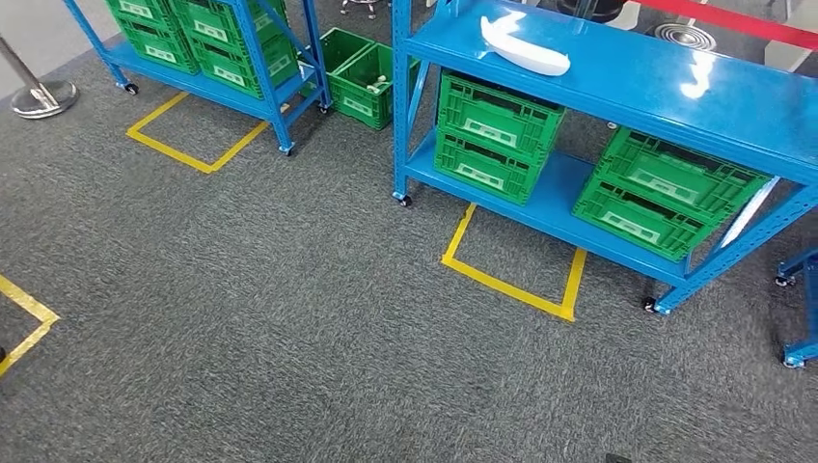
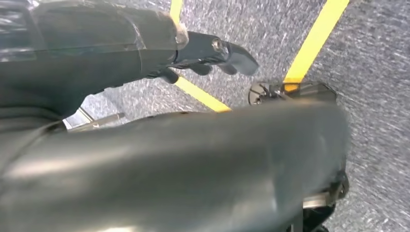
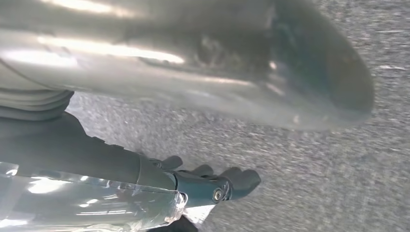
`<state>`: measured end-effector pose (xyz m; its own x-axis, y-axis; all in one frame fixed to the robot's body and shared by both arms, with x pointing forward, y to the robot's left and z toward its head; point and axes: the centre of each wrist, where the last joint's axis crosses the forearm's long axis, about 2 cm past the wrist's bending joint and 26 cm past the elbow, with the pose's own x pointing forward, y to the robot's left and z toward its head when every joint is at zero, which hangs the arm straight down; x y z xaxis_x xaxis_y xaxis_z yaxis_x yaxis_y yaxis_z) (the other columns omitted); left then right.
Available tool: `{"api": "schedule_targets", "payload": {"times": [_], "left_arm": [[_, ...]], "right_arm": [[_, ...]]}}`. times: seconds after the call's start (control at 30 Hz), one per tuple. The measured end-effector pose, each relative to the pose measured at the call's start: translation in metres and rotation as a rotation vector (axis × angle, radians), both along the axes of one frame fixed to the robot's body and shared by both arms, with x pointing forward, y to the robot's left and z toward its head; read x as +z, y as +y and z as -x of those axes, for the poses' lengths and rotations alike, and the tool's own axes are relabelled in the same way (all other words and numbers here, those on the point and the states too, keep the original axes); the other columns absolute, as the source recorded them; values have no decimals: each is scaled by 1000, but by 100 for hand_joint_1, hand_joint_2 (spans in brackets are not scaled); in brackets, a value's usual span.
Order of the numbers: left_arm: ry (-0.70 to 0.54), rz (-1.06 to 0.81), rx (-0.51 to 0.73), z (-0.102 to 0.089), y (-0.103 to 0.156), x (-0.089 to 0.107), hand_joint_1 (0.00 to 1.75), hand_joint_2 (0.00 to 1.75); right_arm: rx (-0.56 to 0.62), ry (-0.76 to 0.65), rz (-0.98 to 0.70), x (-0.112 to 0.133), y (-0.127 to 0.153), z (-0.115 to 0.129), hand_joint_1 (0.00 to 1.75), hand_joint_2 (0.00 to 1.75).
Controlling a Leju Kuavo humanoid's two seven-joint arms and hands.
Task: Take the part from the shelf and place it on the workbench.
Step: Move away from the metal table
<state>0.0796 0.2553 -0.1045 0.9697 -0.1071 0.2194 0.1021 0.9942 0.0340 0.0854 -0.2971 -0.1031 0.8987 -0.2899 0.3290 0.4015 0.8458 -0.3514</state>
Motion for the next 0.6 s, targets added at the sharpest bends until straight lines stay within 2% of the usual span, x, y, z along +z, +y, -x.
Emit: {"api": "schedule_targets", "payload": {"times": [0.6], "left_arm": [[3, 2, -5, -2, -2, 0, 0, 0]], "right_arm": [[-3, 6, -1, -1, 0, 3, 0, 0]]}}
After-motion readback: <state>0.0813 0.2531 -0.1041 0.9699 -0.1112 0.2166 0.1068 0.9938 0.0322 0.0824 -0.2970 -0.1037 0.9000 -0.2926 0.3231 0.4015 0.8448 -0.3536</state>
